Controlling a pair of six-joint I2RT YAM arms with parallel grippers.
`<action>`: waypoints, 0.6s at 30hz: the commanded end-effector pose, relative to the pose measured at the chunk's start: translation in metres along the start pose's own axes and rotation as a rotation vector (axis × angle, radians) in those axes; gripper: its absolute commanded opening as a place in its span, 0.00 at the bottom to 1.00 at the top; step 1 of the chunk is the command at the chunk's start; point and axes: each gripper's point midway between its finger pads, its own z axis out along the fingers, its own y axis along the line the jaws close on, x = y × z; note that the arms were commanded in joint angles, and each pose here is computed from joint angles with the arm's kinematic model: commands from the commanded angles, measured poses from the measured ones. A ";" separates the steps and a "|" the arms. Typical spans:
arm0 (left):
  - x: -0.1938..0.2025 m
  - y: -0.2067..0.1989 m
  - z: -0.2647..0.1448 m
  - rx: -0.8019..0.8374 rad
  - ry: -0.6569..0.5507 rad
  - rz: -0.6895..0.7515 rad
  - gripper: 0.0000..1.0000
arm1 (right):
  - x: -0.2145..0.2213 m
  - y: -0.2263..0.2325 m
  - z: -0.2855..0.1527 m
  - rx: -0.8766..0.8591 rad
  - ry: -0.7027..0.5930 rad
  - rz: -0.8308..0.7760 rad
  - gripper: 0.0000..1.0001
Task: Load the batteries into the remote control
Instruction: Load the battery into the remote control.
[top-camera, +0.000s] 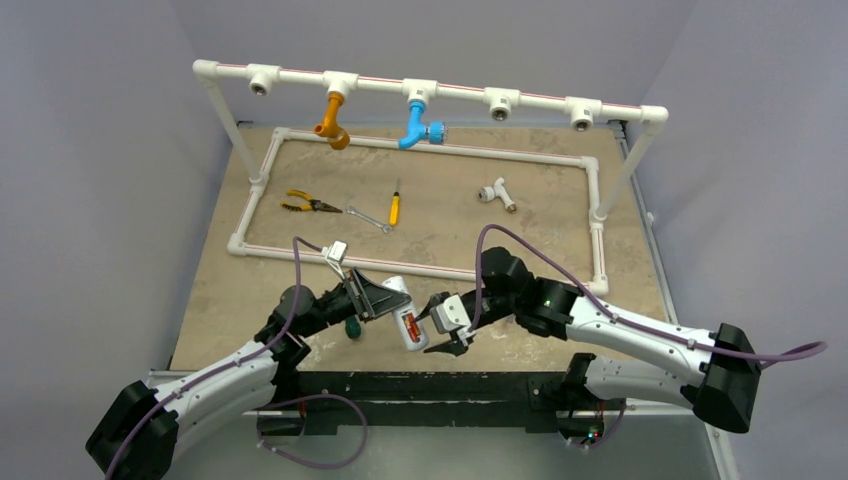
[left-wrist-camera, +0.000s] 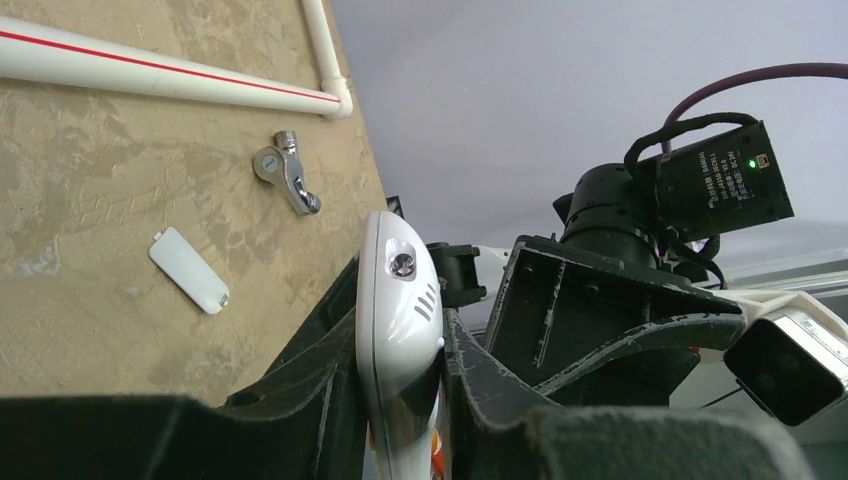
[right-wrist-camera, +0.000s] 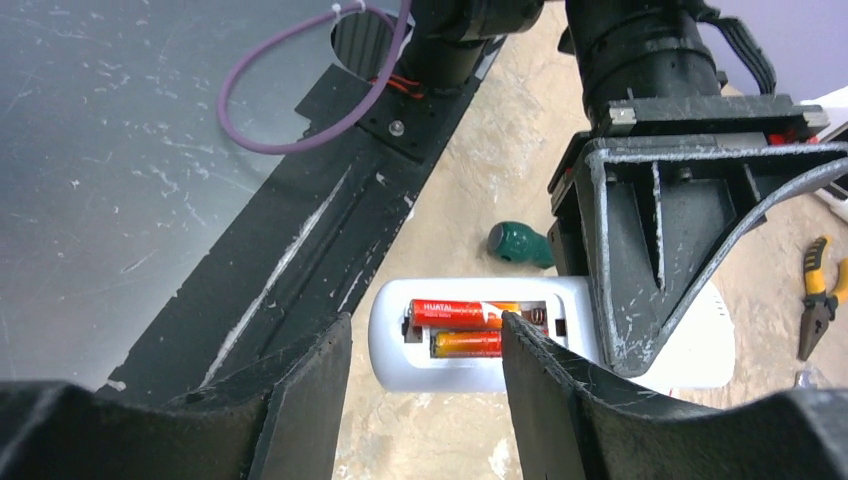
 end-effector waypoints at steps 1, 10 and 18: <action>-0.001 -0.016 0.000 0.060 -0.003 0.028 0.00 | -0.019 -0.003 0.002 -0.012 -0.081 -0.038 0.54; -0.001 -0.015 0.000 0.056 -0.001 0.030 0.00 | -0.024 0.001 0.005 -0.046 -0.109 -0.034 0.54; -0.002 -0.016 0.000 0.060 -0.004 0.031 0.00 | -0.016 0.002 0.008 -0.056 -0.092 -0.015 0.50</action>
